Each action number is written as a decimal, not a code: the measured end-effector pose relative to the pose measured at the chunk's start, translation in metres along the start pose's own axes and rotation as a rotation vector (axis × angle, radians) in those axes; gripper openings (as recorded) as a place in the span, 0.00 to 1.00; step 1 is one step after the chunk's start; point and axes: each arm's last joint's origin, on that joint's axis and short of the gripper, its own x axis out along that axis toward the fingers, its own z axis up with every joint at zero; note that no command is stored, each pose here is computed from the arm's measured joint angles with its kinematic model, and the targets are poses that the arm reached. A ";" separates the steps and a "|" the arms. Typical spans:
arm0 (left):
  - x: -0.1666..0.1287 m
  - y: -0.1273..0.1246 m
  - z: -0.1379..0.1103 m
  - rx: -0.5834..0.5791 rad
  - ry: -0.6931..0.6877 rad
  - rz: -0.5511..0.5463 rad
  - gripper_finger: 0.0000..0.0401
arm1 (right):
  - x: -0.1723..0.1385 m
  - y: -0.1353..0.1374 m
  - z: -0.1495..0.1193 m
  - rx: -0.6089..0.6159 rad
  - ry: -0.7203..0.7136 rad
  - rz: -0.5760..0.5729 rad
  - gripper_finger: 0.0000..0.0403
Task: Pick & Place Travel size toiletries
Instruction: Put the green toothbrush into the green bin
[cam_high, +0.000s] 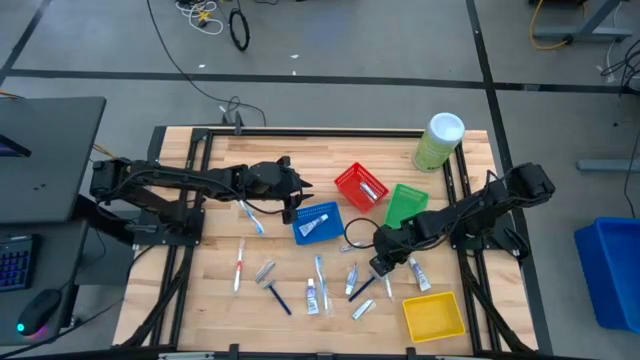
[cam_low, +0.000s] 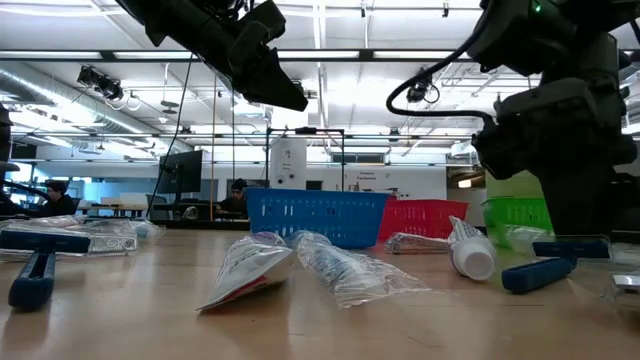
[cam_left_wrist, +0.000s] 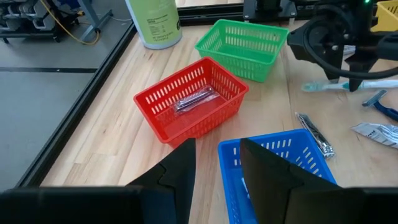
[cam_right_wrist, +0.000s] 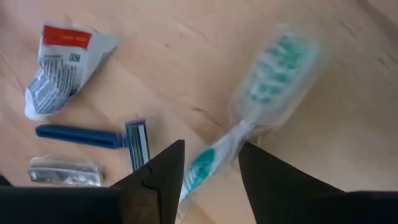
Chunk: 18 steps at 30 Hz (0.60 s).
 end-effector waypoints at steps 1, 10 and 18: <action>0.000 0.000 0.000 0.000 0.000 0.000 0.33 | 0.000 0.000 0.000 -0.001 -0.006 -0.001 0.38; 0.000 0.000 0.000 0.000 0.000 0.000 0.33 | 0.002 0.003 0.002 -0.045 -0.035 0.022 0.13; 0.000 0.000 0.000 0.000 0.000 0.000 0.33 | 0.001 0.011 0.006 -0.081 -0.004 0.133 0.03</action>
